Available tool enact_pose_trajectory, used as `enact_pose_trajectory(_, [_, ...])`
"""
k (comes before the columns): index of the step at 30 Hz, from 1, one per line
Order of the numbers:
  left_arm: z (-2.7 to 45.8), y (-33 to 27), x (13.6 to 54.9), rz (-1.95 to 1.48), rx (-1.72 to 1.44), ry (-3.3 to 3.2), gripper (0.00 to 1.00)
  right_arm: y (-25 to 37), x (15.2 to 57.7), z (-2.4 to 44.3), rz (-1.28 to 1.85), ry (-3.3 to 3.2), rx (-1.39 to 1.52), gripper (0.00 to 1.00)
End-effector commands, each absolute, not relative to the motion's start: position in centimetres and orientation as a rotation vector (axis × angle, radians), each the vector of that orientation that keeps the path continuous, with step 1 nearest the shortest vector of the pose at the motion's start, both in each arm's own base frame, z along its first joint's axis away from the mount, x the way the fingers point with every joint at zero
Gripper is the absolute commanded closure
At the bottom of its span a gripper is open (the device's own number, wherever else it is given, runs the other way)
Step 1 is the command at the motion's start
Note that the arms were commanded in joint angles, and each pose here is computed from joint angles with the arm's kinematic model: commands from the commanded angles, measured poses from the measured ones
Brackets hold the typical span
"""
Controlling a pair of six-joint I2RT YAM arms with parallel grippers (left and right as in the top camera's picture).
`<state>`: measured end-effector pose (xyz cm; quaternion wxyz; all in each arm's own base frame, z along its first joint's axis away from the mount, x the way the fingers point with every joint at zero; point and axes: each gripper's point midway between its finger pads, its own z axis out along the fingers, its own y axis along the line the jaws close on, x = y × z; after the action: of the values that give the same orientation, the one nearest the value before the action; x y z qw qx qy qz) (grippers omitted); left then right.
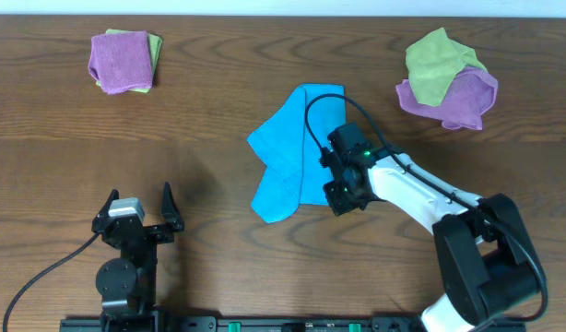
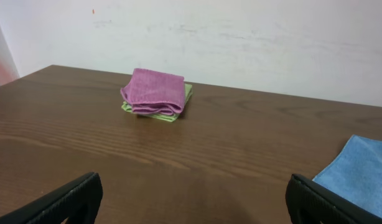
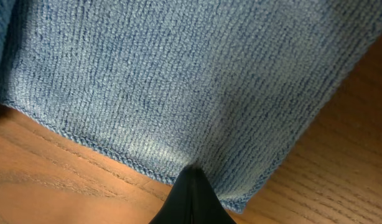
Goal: Fold the cloth
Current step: 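Release the blue cloth and retract the right gripper to the right, then reach the left gripper to the folded-over top-left corner of the blue cloth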
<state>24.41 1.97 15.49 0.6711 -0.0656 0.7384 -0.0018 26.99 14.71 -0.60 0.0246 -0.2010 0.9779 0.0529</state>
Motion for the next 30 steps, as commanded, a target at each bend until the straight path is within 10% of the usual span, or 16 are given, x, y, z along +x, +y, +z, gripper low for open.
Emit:
enact_pose_trajectory(1, [13.6, 2.0, 24.3, 0.0, -0.16, 1.724, 0.05, 12.8, 25.5, -1.9, 0.063, 3.107, -0.55, 0.99])
enact_pose_trajectory(11, [13.6, 2.0, 24.3, 0.0, -0.16, 1.724, 0.05, 14.0, 27.0, 12.8, 0.258, 2.669, -0.465, 0.98])
enact_pose_trajectory(12, [13.6, 2.0, 24.3, 0.0, -0.16, 1.724, 0.05, 14.2, 26.6, 14.5, 0.295, 2.613, -0.464, 0.76])
enact_pose_trajectory(14, [13.7, 2.1, 24.3, 0.001, -0.16, 1.716, 0.05, 14.4, 25.8, 18.4, 0.372, 2.479, -0.462, 0.63])
enact_pose_trajectory(16, [13.8, 1.8, 24.3, -0.013, -0.153, 1.714, 0.04, 13.6, 24.1, 22.3, 0.404, 2.341, -0.449, 0.2])
enact_pose_trajectory(19, [13.9, 1.8, 24.4, -0.016, -0.15, 1.708, 0.05, 11.6, 20.2, 24.6, 0.407, 2.269, -0.436, 0.01])
enact_pose_trajectory(30, [18.9, -4.4, 23.9, -0.295, 0.16, 1.511, 0.05, 7.6, 16.9, 26.1, 0.272, 2.18, -0.377, 0.01])
